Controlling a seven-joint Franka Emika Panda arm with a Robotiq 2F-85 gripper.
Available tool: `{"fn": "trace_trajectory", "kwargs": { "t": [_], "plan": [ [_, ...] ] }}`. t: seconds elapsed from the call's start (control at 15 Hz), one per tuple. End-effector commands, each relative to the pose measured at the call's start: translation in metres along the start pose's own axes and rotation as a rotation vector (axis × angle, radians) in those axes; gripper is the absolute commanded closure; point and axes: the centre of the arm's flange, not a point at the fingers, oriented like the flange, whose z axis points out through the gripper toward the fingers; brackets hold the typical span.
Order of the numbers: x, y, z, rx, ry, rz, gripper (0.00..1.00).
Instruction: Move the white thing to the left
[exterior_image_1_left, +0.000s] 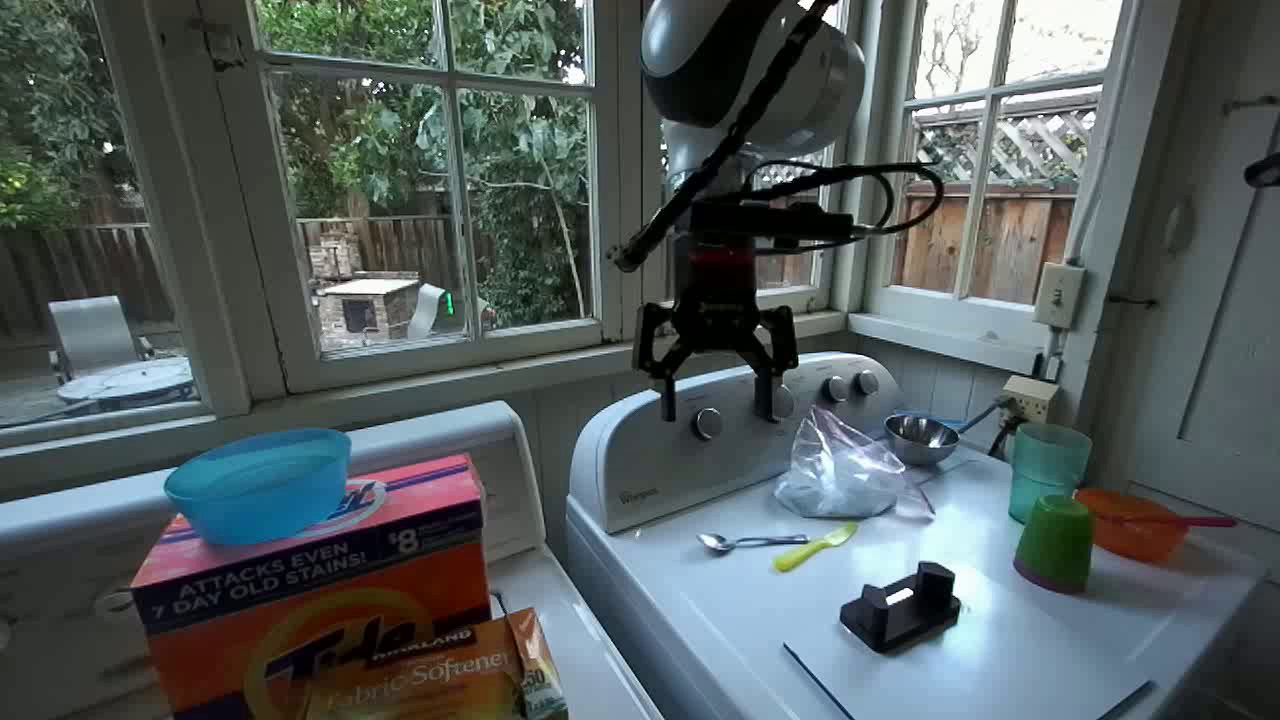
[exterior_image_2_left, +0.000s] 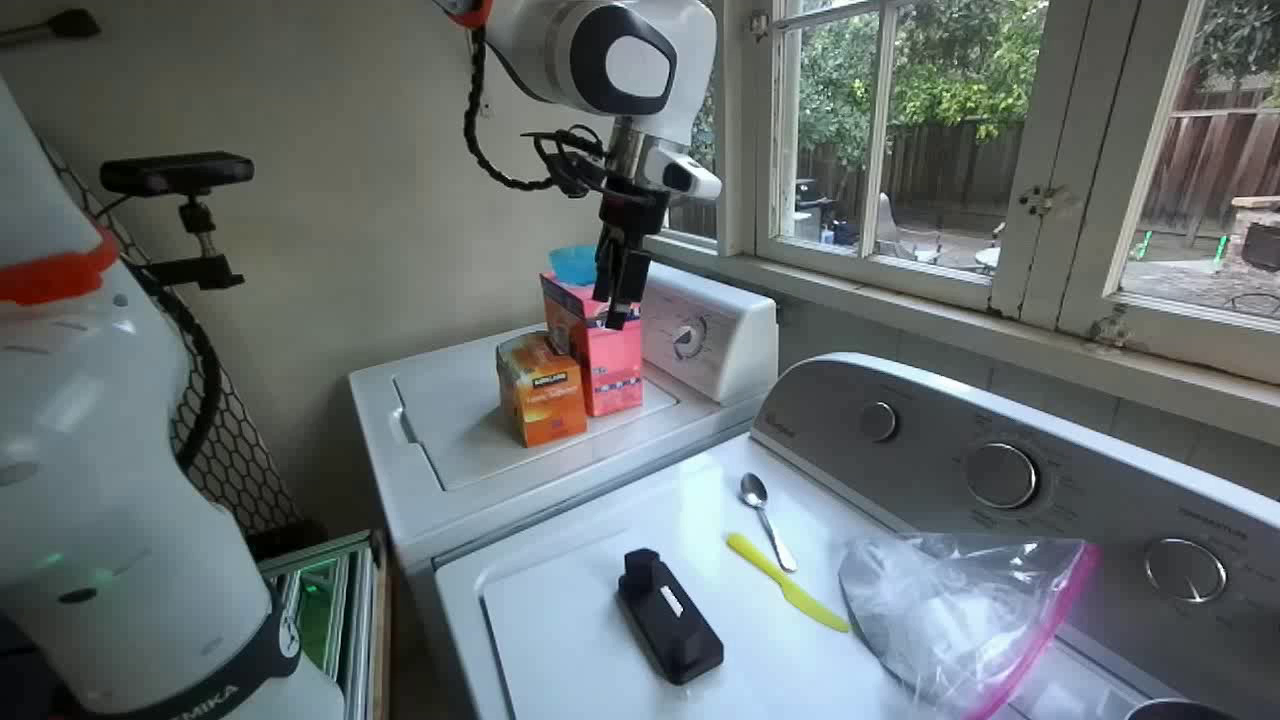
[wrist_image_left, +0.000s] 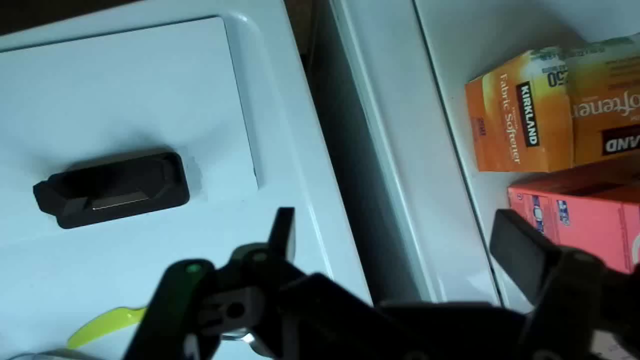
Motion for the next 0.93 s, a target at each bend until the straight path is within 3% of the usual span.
{"fn": "trace_trajectory", "kwargs": {
  "t": [0.0, 0.53, 0.87],
  "plan": [
    [0.000, 0.000, 0.000, 0.000, 0.000, 0.000, 0.00],
    [0.001, 0.003, 0.002, 0.001, 0.004, 0.011, 0.00],
    [0.002, 0.047, 0.024, -0.018, -0.023, 0.201, 0.00]
  ]
}}
